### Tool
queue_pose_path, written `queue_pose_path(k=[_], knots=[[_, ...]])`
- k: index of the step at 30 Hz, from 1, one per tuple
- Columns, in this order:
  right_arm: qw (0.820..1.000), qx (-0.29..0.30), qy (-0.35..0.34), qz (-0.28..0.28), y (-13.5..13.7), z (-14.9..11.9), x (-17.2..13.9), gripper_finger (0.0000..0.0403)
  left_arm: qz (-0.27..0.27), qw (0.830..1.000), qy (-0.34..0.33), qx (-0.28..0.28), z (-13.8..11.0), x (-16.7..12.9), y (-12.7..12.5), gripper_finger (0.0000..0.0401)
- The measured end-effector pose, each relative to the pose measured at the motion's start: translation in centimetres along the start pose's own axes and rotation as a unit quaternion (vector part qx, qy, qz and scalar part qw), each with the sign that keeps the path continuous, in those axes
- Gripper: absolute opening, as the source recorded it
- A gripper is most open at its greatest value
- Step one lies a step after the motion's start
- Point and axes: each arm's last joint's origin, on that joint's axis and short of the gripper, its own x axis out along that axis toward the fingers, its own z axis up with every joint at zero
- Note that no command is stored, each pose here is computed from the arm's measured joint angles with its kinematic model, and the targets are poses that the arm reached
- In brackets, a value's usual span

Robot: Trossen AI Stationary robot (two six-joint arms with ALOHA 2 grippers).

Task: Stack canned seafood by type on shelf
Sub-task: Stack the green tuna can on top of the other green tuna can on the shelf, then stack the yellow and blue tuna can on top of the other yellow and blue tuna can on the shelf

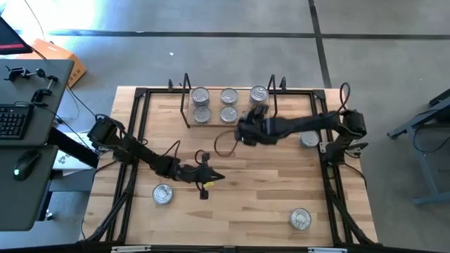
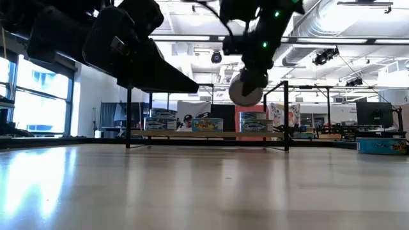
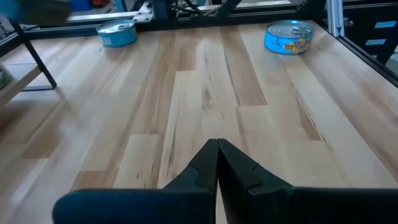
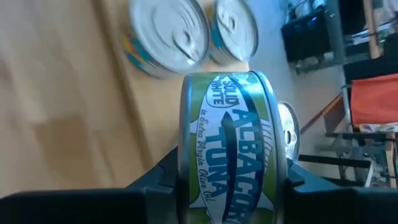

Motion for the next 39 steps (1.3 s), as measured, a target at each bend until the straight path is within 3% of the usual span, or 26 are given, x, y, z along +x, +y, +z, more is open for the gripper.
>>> queue_pose_path(k=[5,11,16,21,25,34,39], knots=[[0.998,-0.041,0.051,0.015,-1.9,-1.3,3.1,0.0113,-0.005,1.000,-0.001,0.011,-0.1,-0.1,-0.3,0.0000],[0.995,-0.054,0.083,0.012,-2.1,-2.8,4.7,0.0113,-0.008,1.000,-0.001,0.016,-0.1,-0.2,-0.5,0.0000],[0.995,-0.060,0.084,0.012,-2.0,-3.0,4.8,0.0119,-0.008,1.000,-0.001,0.016,-0.1,-0.2,-0.5,0.0000],[0.995,-0.055,0.080,0.020,-1.9,-2.9,4.8,0.0192,-0.008,1.000,-0.002,0.016,0.0,-0.2,-0.5,0.0000],[0.996,-0.050,0.074,0.019,-1.9,-2.8,4.8,0.0223,-0.008,1.000,-0.001,0.016,-0.1,-0.2,-0.5,0.0000],[0.998,-0.029,0.060,0.015,-2.0,-2.2,4.7,0.0230,-0.009,1.000,-0.001,0.016,-0.1,-0.2,-0.5,0.0000],[0.999,0.007,0.008,0.048,-1.4,-0.1,2.2,0.0231,-0.009,1.000,-0.001,0.016,-0.1,-0.2,-0.5,0.0000]])
